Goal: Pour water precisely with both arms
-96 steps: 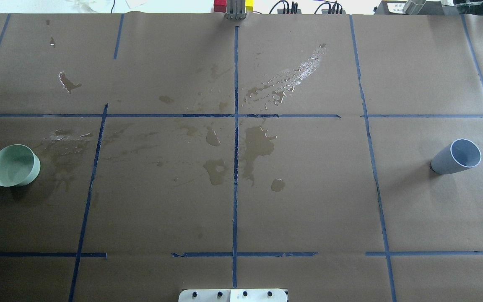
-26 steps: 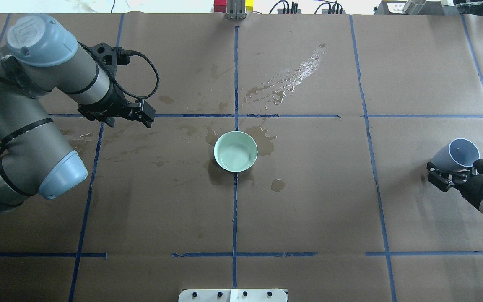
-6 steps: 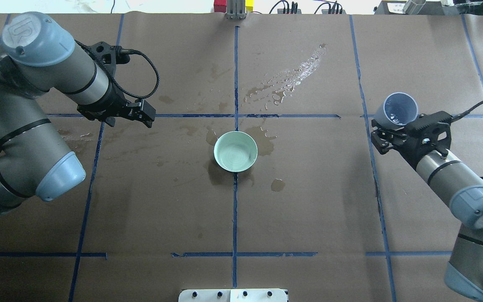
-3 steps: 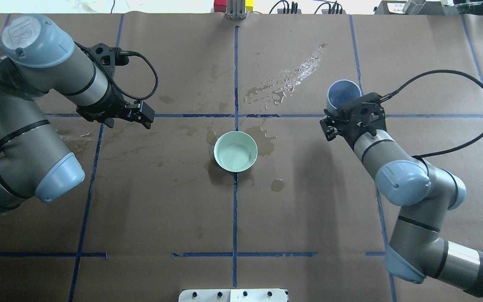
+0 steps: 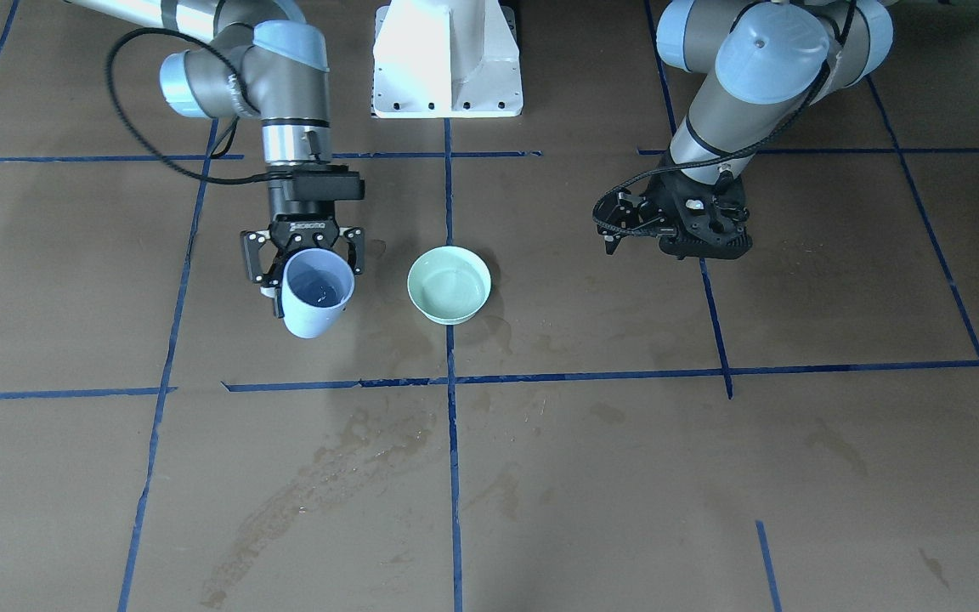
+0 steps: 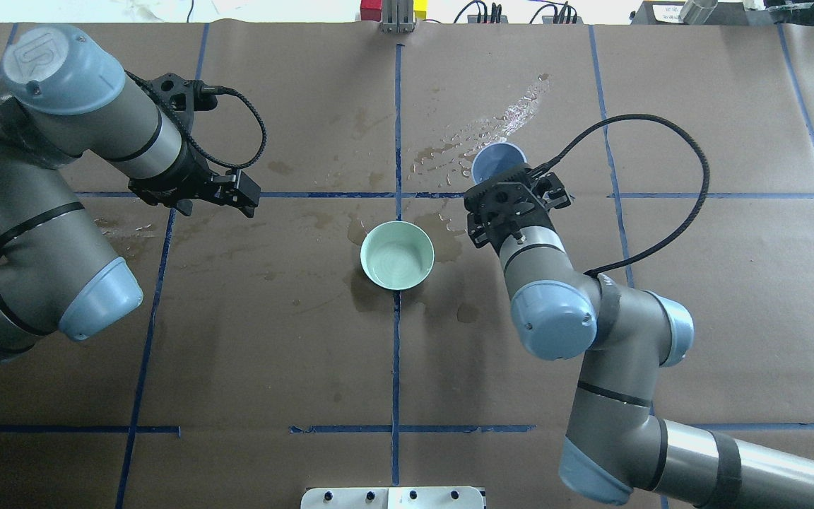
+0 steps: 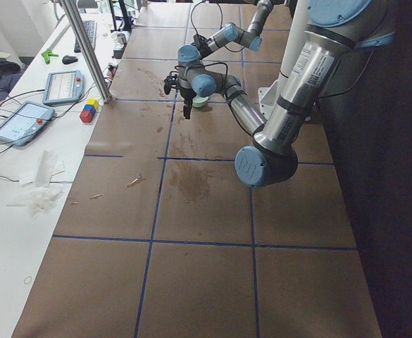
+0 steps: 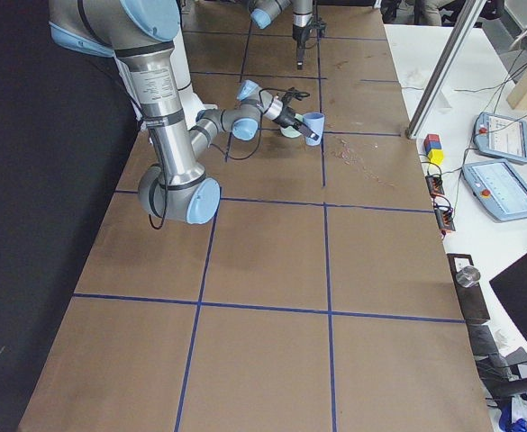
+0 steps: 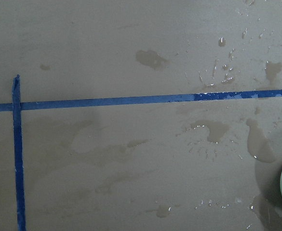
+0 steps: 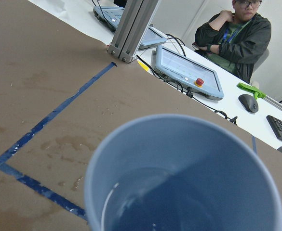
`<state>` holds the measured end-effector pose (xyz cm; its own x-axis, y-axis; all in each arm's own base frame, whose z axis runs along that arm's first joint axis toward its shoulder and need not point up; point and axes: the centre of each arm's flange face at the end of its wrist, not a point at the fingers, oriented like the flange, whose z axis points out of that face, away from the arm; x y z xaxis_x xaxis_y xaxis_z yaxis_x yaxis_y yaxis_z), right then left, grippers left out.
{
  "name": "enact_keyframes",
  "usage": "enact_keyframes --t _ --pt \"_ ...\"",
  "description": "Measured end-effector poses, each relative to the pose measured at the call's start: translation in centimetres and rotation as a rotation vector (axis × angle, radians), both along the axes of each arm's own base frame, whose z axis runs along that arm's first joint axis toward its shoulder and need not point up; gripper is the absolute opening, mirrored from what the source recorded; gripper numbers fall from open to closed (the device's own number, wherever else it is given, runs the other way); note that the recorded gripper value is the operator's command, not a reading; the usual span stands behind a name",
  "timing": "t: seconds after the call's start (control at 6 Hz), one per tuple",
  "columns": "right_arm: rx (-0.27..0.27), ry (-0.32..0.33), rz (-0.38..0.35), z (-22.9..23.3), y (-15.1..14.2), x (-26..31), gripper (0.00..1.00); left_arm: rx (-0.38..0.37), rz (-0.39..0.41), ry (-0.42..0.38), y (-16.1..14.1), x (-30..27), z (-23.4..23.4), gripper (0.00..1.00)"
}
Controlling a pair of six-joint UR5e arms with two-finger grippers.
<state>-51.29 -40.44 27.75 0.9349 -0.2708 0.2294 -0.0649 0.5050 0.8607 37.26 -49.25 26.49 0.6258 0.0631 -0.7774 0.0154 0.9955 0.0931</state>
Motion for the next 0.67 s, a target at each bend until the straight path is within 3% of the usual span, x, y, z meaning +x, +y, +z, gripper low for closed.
enact_keyframes --t 0.33,0.67 --pt "0.023 0.178 0.004 -1.2 2.1 -2.7 0.00 0.001 0.002 0.002 0.1 0.0 -0.1 1.00" --pt "0.091 0.324 0.011 -1.4 3.7 -5.1 0.00 0.001 0.003 0.005 0.1 0.0 -0.2 1.00"
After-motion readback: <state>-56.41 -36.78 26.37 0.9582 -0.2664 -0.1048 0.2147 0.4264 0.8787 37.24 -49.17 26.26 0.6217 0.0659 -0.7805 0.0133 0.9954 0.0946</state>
